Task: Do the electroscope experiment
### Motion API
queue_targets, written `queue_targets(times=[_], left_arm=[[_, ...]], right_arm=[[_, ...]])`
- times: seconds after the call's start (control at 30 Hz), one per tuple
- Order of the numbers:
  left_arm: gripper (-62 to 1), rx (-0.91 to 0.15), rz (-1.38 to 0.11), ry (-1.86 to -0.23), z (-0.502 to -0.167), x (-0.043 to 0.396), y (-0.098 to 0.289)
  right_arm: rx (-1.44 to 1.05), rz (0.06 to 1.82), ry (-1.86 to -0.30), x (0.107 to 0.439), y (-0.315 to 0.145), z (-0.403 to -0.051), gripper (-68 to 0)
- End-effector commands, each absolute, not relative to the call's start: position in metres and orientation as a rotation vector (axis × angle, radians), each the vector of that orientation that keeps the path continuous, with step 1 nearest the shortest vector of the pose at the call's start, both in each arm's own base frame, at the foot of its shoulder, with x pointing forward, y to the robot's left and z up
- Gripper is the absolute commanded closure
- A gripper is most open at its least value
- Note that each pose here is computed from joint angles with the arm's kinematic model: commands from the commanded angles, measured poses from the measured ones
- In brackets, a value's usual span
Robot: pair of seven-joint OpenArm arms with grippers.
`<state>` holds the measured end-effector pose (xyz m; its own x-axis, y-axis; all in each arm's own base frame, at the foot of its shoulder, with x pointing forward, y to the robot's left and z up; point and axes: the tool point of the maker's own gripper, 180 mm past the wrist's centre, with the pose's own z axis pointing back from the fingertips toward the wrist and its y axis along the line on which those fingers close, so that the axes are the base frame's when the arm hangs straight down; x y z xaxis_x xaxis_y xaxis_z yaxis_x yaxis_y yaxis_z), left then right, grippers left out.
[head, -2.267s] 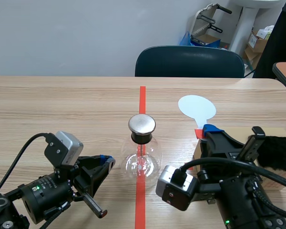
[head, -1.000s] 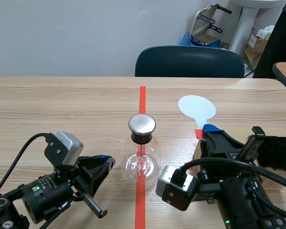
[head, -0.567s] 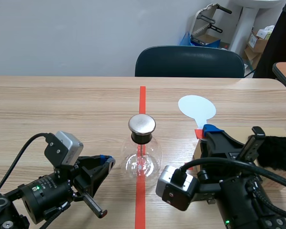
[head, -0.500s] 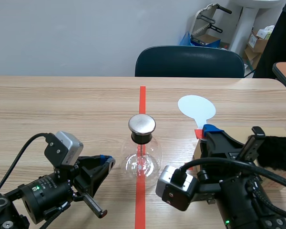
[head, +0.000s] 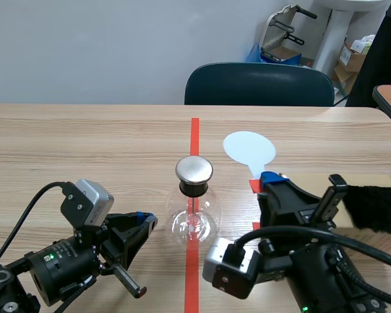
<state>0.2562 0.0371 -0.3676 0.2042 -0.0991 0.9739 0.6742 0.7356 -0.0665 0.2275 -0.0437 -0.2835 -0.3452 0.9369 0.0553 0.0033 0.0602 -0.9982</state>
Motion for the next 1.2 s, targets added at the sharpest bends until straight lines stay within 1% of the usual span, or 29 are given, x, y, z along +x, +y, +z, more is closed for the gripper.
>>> queue_targets(times=[0.0,0.37,0.63,0.9,1.17], left_arm=[[-3.6,-0.571,-0.564,-1.292,-0.358,0.259,0.033],[-3.6,-0.571,-0.564,-1.292,-0.358,0.259,0.033],[-3.6,-0.571,-0.564,-1.292,-0.358,0.259,0.033],[-3.6,-0.571,-0.564,-1.292,-0.358,0.259,0.033],[-3.6,-0.571,-0.564,-1.292,-0.358,0.259,0.033]], right_arm=[[-1.001,1.412,-1.552,0.231,-0.039,-0.273,-1.5],[-0.862,1.573,-1.72,0.212,-0.002,-0.27,-1.5],[-0.805,1.635,-1.788,0.203,0.011,-0.269,-1.5],[-0.814,1.626,-1.779,0.204,0.009,-0.269,-1.5],[-0.945,1.485,-1.635,0.225,-0.022,-0.27,-1.5]])
